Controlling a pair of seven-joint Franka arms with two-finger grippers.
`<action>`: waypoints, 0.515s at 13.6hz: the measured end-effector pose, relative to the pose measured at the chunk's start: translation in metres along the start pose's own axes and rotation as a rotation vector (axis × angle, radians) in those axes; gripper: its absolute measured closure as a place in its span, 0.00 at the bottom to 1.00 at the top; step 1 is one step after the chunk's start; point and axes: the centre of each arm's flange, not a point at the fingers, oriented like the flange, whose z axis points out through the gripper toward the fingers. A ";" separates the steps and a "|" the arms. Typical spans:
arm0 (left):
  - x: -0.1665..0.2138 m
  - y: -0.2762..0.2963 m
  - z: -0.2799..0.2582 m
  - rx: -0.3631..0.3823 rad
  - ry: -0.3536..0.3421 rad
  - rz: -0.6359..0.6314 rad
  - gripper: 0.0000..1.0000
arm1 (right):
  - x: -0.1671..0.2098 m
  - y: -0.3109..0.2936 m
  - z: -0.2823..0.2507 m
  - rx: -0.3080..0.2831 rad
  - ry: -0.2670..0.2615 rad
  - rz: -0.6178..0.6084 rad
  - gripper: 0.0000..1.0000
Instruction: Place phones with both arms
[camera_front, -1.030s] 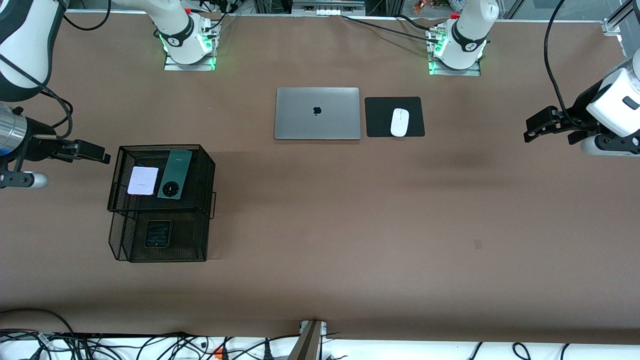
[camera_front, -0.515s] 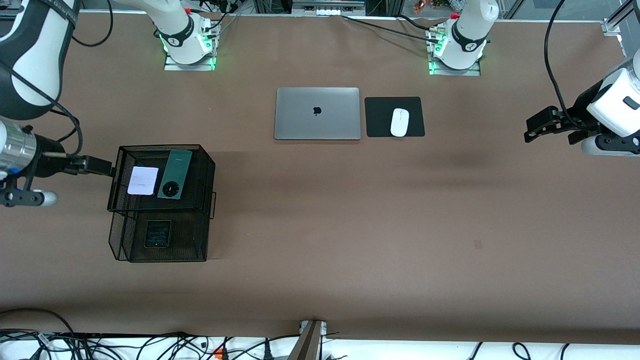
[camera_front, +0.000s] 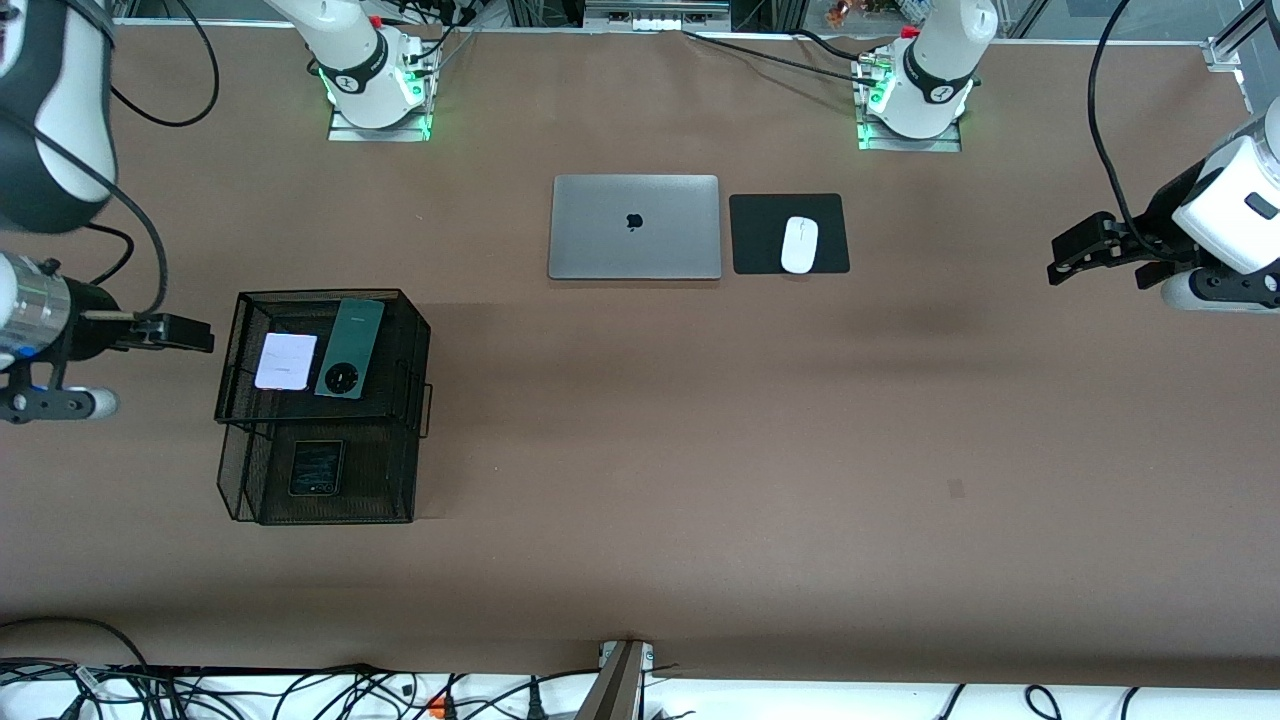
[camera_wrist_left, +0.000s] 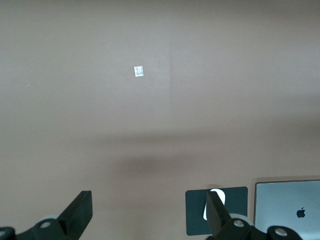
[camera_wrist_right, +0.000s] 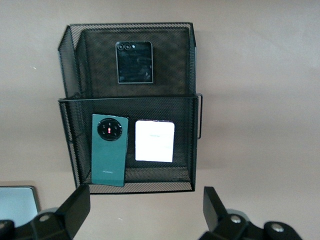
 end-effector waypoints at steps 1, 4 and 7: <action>0.000 0.000 0.000 0.000 0.000 0.001 0.00 | -0.004 0.002 0.000 0.008 0.032 0.002 0.00; 0.000 0.001 0.000 0.000 0.000 0.002 0.00 | -0.025 0.000 0.016 0.008 0.077 0.000 0.00; -0.001 0.002 -0.001 0.000 0.001 0.004 0.00 | -0.043 -0.004 0.026 0.006 0.067 -0.003 0.00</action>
